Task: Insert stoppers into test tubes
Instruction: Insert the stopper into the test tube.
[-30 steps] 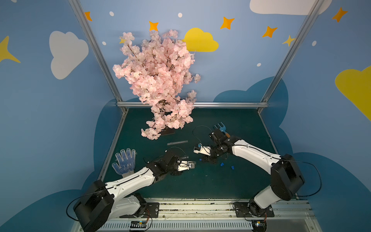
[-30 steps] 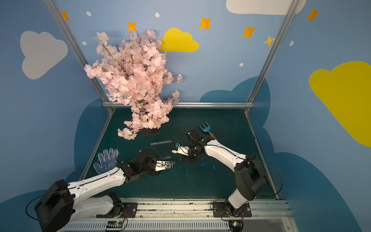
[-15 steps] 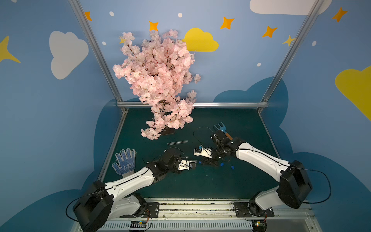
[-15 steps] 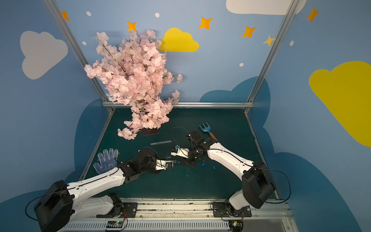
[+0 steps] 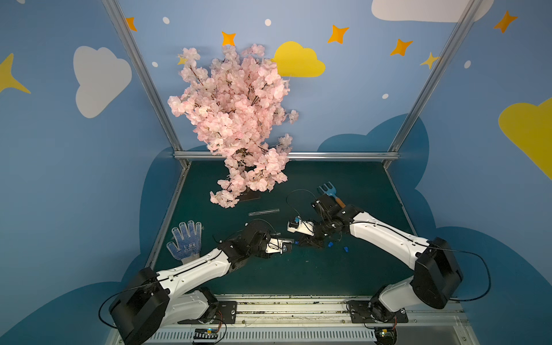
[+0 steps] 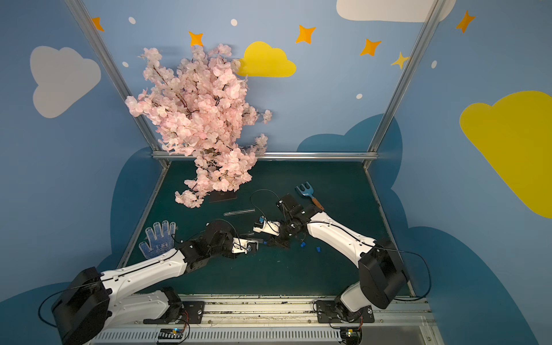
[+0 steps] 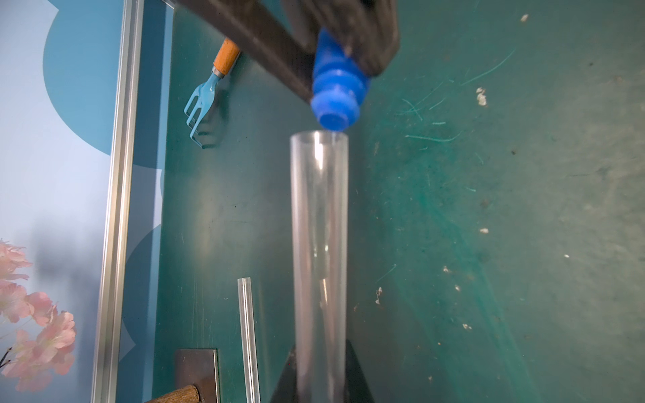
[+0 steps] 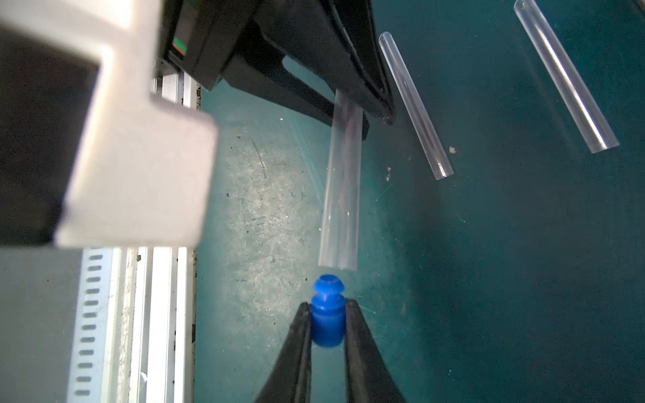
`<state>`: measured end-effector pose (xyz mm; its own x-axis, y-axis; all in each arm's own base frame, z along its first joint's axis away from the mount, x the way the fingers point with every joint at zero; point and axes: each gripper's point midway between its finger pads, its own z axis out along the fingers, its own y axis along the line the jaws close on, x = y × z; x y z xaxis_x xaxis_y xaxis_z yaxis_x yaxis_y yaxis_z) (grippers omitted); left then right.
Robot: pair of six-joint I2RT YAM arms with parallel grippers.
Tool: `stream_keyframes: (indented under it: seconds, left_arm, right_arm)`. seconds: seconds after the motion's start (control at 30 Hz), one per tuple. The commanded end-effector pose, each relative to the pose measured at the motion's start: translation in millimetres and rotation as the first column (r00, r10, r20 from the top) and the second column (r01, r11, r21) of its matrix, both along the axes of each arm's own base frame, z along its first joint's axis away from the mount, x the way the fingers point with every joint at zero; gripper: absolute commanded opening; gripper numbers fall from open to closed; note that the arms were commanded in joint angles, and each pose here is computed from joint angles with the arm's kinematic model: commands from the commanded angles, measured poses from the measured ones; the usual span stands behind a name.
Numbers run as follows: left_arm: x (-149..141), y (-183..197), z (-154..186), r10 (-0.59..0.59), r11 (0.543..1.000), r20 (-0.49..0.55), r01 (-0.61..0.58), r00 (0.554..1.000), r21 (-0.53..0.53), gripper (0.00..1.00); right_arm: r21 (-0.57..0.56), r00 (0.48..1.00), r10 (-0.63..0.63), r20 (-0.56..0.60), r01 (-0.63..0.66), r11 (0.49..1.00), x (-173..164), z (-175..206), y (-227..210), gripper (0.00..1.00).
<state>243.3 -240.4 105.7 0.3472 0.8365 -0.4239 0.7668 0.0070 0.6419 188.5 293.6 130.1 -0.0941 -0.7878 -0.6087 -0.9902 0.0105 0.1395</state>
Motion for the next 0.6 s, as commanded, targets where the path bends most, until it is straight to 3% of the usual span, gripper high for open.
stream_keyframes:
  seconds: [0.0,0.57]
  left_arm:
    - [2.5,-9.5,14.3,-0.026,0.999,0.030,0.027,0.999,-0.033,0.07]
    - [7.1,-2.0,4.6,0.004,0.999,0.043,-0.005,0.999,0.037,0.07]
  right_arm:
    - [0.018,1.000,0.005,-0.016,-0.005,1.000,0.1,4.7,7.3,0.17]
    - [0.012,1.000,0.014,-0.021,-0.014,1.000,-0.6,3.8,9.3,0.15]
